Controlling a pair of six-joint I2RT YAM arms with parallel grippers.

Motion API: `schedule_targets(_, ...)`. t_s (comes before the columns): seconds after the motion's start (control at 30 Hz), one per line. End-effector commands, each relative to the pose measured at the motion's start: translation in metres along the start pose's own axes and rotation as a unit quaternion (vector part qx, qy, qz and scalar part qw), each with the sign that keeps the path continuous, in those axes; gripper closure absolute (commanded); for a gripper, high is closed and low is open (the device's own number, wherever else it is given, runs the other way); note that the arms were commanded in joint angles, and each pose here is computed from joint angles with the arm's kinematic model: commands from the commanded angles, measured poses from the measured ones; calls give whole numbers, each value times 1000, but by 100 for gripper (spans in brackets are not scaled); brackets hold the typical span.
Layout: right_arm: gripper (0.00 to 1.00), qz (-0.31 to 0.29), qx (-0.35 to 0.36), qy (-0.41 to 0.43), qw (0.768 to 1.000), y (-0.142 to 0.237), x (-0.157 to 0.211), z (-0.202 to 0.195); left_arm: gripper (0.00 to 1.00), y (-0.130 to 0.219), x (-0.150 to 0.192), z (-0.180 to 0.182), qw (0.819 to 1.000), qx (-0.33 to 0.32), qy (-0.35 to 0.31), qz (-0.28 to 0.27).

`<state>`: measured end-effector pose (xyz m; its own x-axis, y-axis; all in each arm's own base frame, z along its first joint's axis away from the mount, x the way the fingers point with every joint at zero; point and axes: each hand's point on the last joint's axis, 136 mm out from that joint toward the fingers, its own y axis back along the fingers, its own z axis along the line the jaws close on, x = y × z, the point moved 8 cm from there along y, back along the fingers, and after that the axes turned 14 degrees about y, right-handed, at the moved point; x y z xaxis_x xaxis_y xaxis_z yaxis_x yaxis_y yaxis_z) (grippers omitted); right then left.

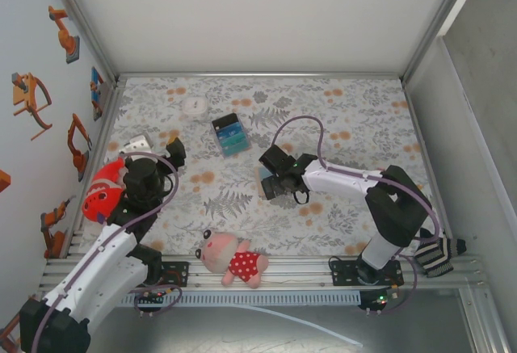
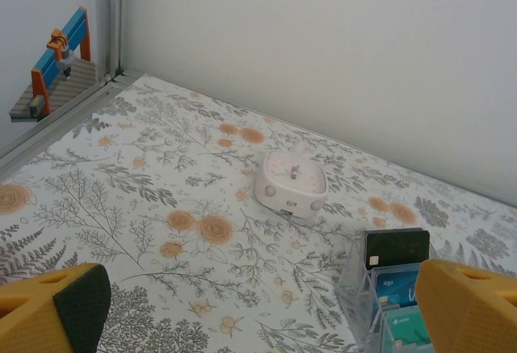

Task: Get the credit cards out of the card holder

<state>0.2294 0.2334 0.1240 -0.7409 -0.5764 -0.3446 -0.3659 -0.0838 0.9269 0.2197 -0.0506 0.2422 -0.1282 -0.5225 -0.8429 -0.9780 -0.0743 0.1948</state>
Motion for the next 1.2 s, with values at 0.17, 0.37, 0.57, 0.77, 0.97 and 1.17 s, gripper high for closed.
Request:
schedule_targets(0.17, 15, 7, -16, 14, 1000, 0, -2, 5, 3, 2, -2, 4, 1000, -2, 29, -3)
schedule_targets(0.37, 21, 9, -19, 20, 1000, -1, -3, 6, 3, 1, -1, 1, 1000, 11, 21, 7)
schedule_targets(0.57, 24, 11, -21, 25, 999, -5, -5, 7, 3, -2, 0, 0, 1000, 13, 18, 12)
schedule_targets(0.77, 28, 9, -22, 29, 999, -5, -8, 7, 3, -5, 3, 0, 1000, 9, 14, 18)
schedule_targets(0.97, 41, -7, -32, 39, 999, -2, -20, 8, 3, -6, 4, 0, 1000, 8, 13, 25)
schedule_targets(1.17, 46, -8, -48, 53, 997, -8, -34, 15, 3, -7, 5, 0, 1000, 3, 10, 30)
